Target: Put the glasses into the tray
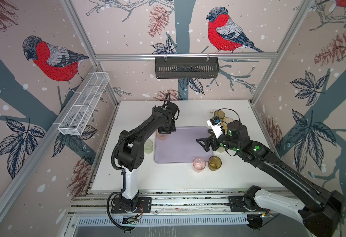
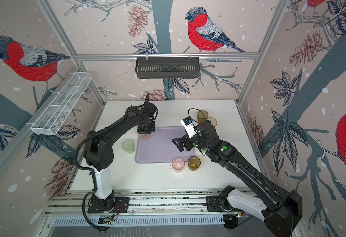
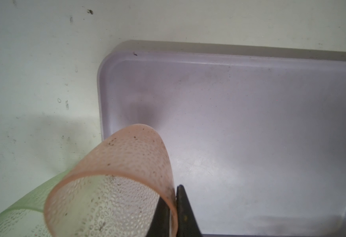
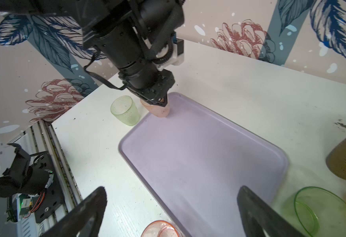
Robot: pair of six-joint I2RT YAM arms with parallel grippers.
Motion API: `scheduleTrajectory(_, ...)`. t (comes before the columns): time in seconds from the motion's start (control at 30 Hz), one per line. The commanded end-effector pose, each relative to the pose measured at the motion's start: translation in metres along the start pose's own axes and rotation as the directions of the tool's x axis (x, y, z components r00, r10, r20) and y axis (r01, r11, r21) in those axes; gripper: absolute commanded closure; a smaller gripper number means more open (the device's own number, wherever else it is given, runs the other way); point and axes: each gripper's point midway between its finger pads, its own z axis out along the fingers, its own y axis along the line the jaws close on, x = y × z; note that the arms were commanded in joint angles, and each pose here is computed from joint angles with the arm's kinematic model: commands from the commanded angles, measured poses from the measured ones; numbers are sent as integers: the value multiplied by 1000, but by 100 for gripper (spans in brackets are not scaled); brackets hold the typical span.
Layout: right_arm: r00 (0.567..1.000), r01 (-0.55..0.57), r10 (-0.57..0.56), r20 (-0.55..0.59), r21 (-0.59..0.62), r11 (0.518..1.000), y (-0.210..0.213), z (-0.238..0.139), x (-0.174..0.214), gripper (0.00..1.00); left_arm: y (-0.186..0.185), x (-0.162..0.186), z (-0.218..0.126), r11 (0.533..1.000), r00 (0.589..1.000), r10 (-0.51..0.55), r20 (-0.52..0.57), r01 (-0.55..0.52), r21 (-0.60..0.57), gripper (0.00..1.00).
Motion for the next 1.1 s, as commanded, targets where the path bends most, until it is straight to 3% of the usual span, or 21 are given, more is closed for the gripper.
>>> scheduleTrajectory(0.0,997,58,-53,56,-84,995,21,1,-13,1,-2,-6,2,1000,1000,13,2,-13,2,97)
scheduleTrajectory(0.33,989,143,-141,37,-73,987,39,7,-8,1,-1,-7,15,1000,999,21,-25,-21,-12,97)
scheduleTrajectory(1.07,986,167,-164,39,-89,982,48,11,-8,0,6,-3,33,999,998,33,-60,-35,-37,94)
